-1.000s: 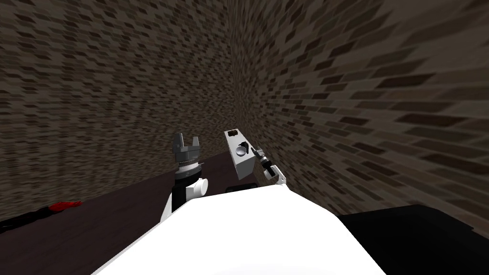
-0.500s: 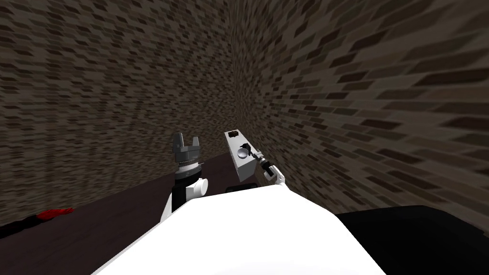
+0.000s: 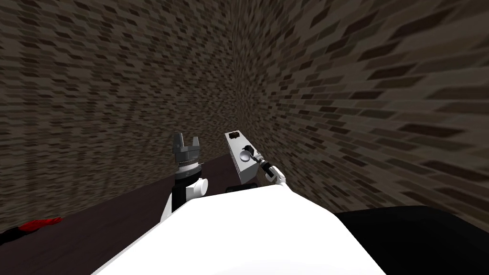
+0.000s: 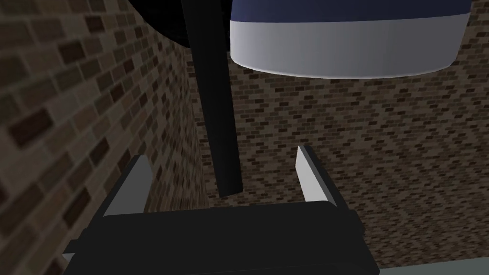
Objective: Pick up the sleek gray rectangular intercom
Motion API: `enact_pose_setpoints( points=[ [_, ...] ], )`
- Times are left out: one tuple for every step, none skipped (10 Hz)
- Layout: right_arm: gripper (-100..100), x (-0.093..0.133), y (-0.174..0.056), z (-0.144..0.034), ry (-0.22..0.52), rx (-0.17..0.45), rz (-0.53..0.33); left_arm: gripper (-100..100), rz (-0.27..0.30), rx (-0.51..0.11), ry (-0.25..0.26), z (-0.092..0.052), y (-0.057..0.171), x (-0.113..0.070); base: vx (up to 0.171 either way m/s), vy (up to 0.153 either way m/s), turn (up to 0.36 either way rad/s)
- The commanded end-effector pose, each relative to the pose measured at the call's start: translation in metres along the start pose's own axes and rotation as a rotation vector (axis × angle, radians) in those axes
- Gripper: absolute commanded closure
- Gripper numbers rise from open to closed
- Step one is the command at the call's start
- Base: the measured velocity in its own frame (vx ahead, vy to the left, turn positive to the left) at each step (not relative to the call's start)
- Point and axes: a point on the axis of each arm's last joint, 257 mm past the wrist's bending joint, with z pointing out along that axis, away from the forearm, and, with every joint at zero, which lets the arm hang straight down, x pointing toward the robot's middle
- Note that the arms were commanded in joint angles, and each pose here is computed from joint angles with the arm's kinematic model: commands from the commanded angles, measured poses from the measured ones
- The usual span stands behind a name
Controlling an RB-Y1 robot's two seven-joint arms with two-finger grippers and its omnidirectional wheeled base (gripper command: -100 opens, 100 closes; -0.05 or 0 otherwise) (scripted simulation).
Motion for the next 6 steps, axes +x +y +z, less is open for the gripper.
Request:
enact_pose_setpoints(
  points=[
    [-100, 0.012, -0.004, -0.001, 0.032, -0.006, -0.044, 0, 0.000, 0.000, 0.000, 0.000, 0.000, 0.000, 0.074, 0.054, -0.025],
    [-100, 0.008, -0.003, 0.000, 0.020, -0.003, -0.026, 0, 0.000, 0.000, 0.000, 0.000, 0.000, 0.000, 0.032, 0.021, -0.005],
    [0, 0.009, -0.003, 0.000, 0.022, -0.004, -0.030, 0, 0.000, 0.000, 0.000, 0.000, 0.000, 0.000, 0.007, 0.005, 0.001],
    [-100, 0.006, -0.017, 0.005, 0.012, 0.001, -0.028, 0, 0.000, 0.000, 0.000, 0.000, 0.000, 0.000, -0.051, 0.023, 0.194],
    [-100, 0.015, -0.019, 0.002, 0.030, 0.005, -0.023, 0, 0.000, 0.000, 0.000, 0.000, 0.000, 0.000, -0.059, 0.024, 0.102],
    [-100, 0.004, -0.032, 0.008, 0.008, 0.008, -0.032, 0, 0.000, 0.000, 0.000, 0.000, 0.000, 0.000, -0.059, 0.015, 0.164]
  ],
)
